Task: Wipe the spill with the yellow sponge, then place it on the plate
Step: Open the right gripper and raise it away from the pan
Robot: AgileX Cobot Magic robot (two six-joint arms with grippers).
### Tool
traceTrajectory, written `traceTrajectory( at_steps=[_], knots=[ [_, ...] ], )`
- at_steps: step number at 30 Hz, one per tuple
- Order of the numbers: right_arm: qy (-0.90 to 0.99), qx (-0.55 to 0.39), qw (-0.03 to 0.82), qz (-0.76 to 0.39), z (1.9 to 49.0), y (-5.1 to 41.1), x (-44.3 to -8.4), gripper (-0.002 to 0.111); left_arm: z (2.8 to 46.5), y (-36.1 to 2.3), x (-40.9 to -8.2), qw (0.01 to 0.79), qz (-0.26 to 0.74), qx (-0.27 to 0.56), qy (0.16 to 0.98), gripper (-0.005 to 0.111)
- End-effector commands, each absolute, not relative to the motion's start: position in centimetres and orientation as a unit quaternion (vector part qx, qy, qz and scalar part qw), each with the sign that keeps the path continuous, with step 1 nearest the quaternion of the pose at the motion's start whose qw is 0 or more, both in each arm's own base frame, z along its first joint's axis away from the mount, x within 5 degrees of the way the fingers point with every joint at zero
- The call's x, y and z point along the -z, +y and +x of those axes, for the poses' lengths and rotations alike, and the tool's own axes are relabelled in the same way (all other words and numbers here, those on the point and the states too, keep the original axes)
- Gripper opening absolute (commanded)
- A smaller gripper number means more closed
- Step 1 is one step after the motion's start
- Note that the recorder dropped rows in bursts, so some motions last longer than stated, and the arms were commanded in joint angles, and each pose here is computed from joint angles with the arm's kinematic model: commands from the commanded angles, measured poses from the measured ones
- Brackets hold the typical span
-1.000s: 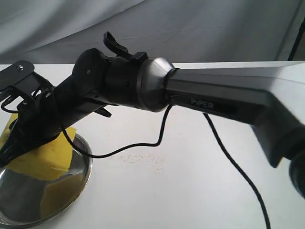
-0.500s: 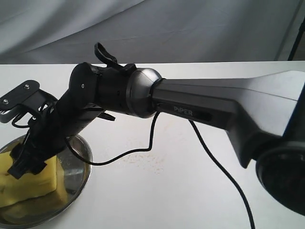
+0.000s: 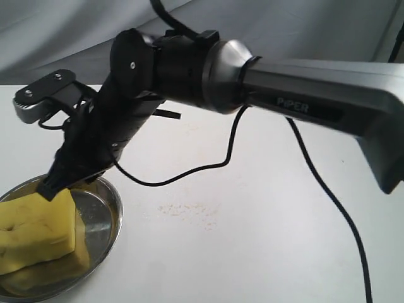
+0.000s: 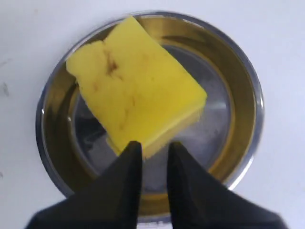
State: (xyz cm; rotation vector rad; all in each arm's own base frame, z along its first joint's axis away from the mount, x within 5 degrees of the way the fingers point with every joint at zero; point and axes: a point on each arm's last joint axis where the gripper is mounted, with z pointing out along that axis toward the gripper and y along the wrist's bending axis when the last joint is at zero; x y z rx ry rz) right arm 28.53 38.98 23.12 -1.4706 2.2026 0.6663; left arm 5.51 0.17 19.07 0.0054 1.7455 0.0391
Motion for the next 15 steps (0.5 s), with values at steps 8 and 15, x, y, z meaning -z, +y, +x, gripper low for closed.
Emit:
traceTrajectory(
  at_steps=[8, 15],
  knots=[
    [0.875, -0.167, 0.056, -0.450, 34.2, 29.0, -22.9, 0.000, 5.5, 0.1, -18.9, 0.641, 0.004, -0.016, 0.767, 0.000],
    [0.941, -0.122, 0.029, -0.314, 37.2, 20.7, -21.9, 0.000, 5.5, 0.1, -18.9, 0.641, 0.004, -0.016, 0.767, 0.000]
  ],
)
